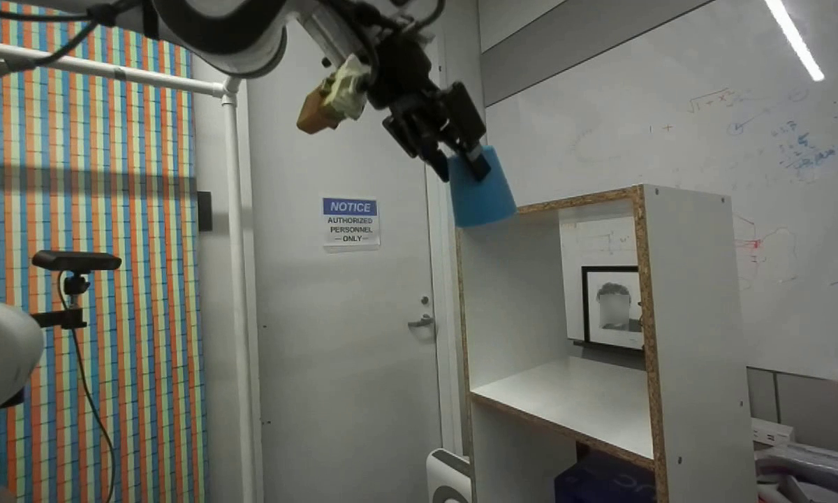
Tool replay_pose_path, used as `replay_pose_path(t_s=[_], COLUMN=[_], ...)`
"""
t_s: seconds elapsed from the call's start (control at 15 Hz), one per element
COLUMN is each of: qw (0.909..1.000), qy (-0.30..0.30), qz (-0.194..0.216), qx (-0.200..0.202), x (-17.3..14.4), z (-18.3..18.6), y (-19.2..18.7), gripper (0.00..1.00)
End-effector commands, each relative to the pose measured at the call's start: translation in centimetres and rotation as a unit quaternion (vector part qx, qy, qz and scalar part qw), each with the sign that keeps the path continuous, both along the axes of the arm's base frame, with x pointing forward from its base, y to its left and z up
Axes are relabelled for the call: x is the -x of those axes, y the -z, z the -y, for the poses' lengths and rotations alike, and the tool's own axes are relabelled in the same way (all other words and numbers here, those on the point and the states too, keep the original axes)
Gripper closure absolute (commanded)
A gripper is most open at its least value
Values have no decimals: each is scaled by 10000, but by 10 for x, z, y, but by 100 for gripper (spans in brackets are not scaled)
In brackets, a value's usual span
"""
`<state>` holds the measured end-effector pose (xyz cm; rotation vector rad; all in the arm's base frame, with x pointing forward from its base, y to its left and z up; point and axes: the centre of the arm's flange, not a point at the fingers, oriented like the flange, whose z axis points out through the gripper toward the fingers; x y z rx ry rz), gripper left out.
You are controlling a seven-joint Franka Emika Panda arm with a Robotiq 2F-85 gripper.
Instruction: Remove the cup from the top shelf and put it on the top of the cabinet
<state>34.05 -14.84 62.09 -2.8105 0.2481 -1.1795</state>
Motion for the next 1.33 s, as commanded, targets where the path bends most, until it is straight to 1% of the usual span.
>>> replay_pose_path(t_s=[0.0,0.13,0.2,0.47,0.67,0.87,0.93,1.27], qw=[9986,9970,9965,9944,9927,9913,9903,9894], qy=[315,451,472,524,467,565,623,683], qz=[405,592,628,735,815,759,815,699], qx=[-143,-197,-287,-555,-758,-912,-941,-1074], x=[-2,-11,-16,-53,-86,-122,-131,-168], z=[38,61,70,85,82,78,79,76], y=[-49,-65,-72,-89,-86,-73,-69,-49], gripper=[57,57,57,57,57,57,57,57])
